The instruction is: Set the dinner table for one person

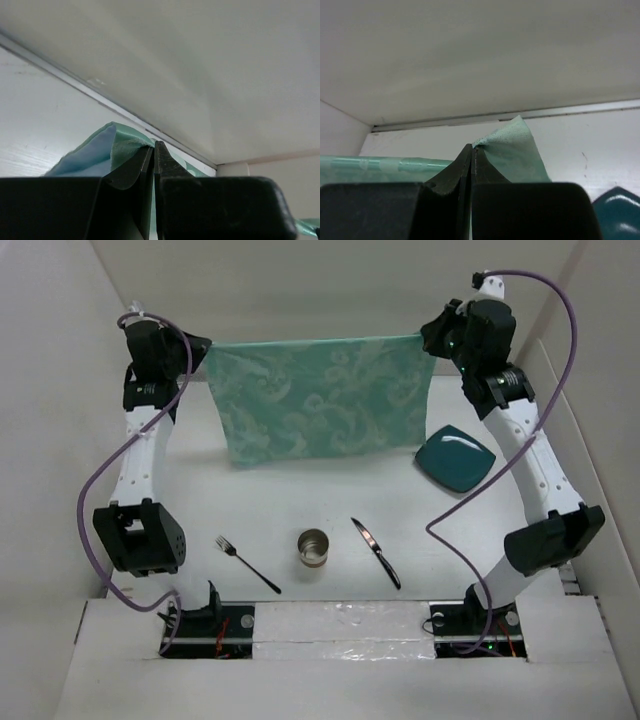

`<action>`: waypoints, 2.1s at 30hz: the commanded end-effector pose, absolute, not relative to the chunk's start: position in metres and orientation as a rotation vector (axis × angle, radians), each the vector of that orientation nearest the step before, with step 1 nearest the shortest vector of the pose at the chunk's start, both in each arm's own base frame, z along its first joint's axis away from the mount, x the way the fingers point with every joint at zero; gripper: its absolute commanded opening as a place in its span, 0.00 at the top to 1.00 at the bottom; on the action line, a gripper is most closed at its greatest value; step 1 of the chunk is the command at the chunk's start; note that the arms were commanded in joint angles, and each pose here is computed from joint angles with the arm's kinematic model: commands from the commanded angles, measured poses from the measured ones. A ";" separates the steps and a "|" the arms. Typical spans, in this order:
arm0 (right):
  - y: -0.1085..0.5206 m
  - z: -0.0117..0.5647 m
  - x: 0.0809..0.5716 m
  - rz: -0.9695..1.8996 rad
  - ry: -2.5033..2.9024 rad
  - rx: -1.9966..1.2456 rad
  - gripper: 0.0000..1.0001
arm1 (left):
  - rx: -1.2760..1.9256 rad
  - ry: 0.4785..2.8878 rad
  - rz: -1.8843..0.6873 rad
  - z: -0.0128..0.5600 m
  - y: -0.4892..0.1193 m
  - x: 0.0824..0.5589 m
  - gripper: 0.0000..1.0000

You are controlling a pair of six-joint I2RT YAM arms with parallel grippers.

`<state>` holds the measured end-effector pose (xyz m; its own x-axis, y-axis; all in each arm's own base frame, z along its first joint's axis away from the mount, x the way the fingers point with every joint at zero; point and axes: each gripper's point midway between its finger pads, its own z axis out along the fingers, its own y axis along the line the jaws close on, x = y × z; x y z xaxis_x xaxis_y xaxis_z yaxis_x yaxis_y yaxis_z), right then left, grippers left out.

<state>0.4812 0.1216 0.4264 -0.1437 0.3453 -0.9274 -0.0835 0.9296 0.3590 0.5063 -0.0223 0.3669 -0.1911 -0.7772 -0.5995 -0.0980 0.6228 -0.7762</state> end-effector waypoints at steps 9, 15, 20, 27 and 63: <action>0.108 0.410 0.454 0.461 1.633 0.183 1.00 | -0.664 1.566 -0.714 0.387 -0.005 0.461 1.00; 0.113 0.294 0.445 0.510 1.779 0.219 1.00 | -0.830 1.691 -0.728 0.245 -0.009 0.430 1.00; 0.122 0.167 0.434 0.497 1.982 0.240 1.00 | -1.001 1.792 -0.701 0.125 -0.010 0.393 1.00; 0.129 0.095 0.400 0.502 2.160 0.240 1.00 | -1.058 1.870 -0.646 0.062 -0.011 0.356 1.00; 0.110 0.069 0.305 0.536 2.205 0.503 0.79 | -0.900 1.957 -0.582 0.052 -0.023 0.274 1.00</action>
